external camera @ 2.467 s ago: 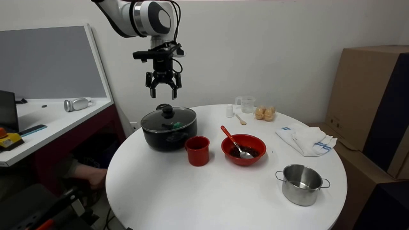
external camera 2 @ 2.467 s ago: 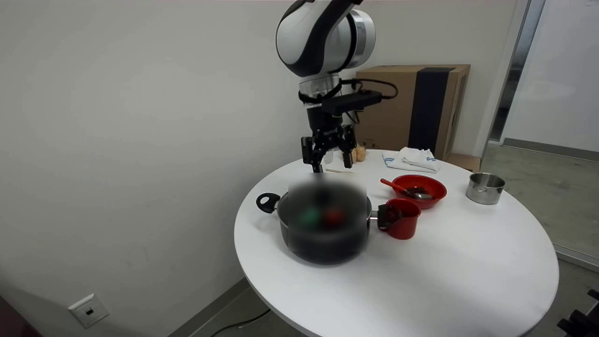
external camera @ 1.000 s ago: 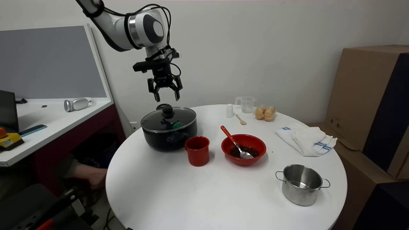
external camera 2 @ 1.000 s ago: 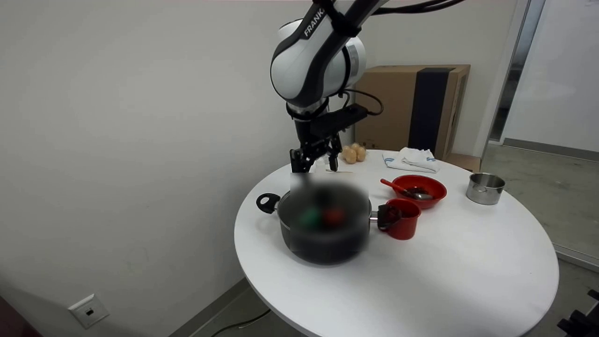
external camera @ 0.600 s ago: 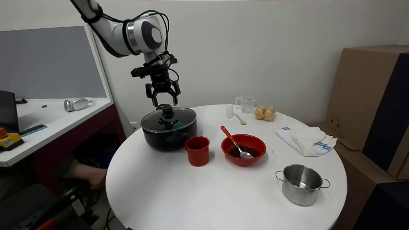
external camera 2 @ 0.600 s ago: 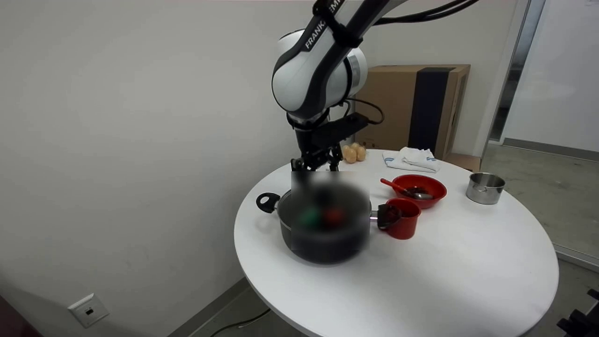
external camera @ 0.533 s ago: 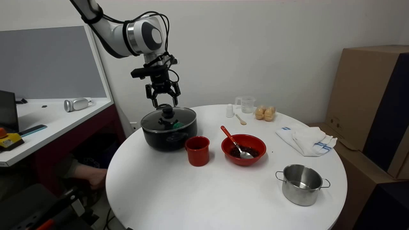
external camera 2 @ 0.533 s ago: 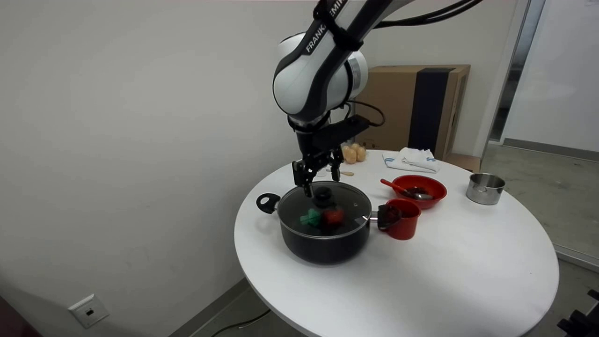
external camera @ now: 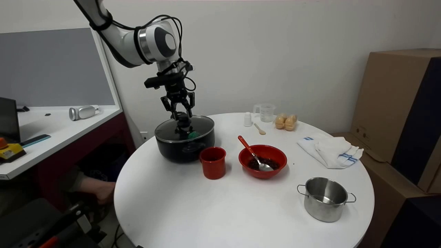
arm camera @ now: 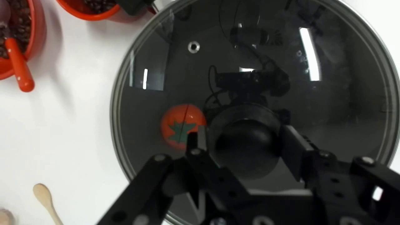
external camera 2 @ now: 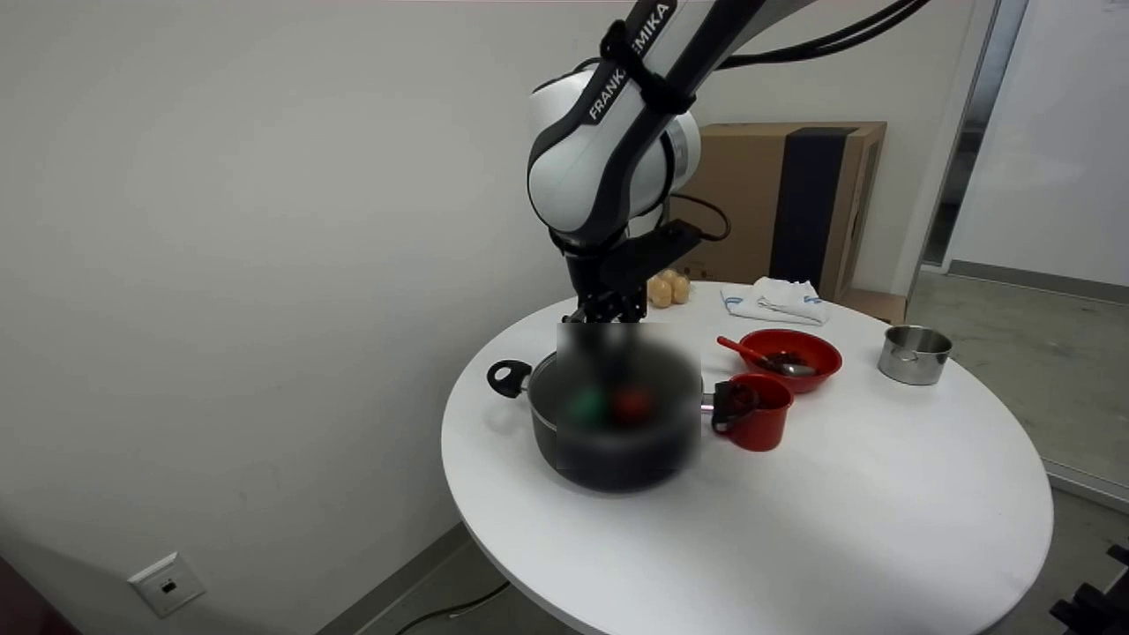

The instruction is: Remove the lid from the black pot and set it on the table then pick up the orange and green objects from the pot and place them on the red plate

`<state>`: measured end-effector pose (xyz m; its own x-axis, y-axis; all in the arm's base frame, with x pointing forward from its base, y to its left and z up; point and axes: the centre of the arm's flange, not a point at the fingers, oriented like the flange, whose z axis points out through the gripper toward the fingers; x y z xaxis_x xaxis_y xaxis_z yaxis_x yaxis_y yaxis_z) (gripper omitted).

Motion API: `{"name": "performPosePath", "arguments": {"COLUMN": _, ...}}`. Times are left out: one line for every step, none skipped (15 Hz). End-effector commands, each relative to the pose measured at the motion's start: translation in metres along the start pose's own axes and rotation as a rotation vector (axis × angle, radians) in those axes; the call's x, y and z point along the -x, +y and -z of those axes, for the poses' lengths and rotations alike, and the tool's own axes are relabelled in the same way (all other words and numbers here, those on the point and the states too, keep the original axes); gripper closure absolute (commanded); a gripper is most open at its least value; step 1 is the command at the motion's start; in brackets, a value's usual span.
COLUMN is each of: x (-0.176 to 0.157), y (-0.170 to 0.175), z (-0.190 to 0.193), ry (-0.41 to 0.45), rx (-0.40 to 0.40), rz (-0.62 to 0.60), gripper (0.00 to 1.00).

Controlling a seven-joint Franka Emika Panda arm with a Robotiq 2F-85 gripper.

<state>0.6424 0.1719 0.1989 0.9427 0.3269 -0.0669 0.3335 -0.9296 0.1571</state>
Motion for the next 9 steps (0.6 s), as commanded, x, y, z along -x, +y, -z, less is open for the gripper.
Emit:
{"name": "performPosePath", "arguments": {"x": 0.001, "y": -0.005, "z": -0.005, "ry": 0.032, "rx": 0.045, "rz": 0.011, "gripper": 0.72}}
{"name": "performPosePath", "arguments": {"x": 0.001, "y": -0.007, "z": -0.005, "ry": 0.034, "rx": 0.049, "rz": 0.018, "gripper": 0.76}}
{"name": "performPosePath", "arguments": {"x": 0.001, "y": -0.008, "z": -0.005, "ry": 0.035, "rx": 0.053, "rz": 0.024, "gripper": 0.76}}
{"name": "performPosePath", "arguments": {"x": 0.002, "y": -0.008, "z": -0.005, "ry": 0.036, "rx": 0.055, "rz": 0.028, "gripper": 0.76}}
{"name": "performPosePath", "arguments": {"x": 0.003, "y": -0.009, "z": -0.001, "ry": 0.037, "rx": 0.051, "rz": 0.030, "gripper": 0.76}}
{"name": "performPosePath", "arguments": {"x": 0.005, "y": -0.008, "z": 0.006, "ry": 0.038, "rx": 0.045, "rz": 0.024, "gripper": 0.76}}
{"name": "performPosePath", "arguments": {"x": 0.007, "y": -0.006, "z": 0.012, "ry": 0.036, "rx": 0.036, "rz": 0.021, "gripper": 0.76}}
{"name": "performPosePath", "arguments": {"x": 0.009, "y": -0.003, "z": 0.020, "ry": 0.030, "rx": 0.032, "rz": 0.016, "gripper": 0.76}}
{"name": "performPosePath", "arguments": {"x": 0.011, "y": 0.001, "z": 0.028, "ry": 0.027, "rx": 0.027, "rz": 0.010, "gripper": 0.76}}
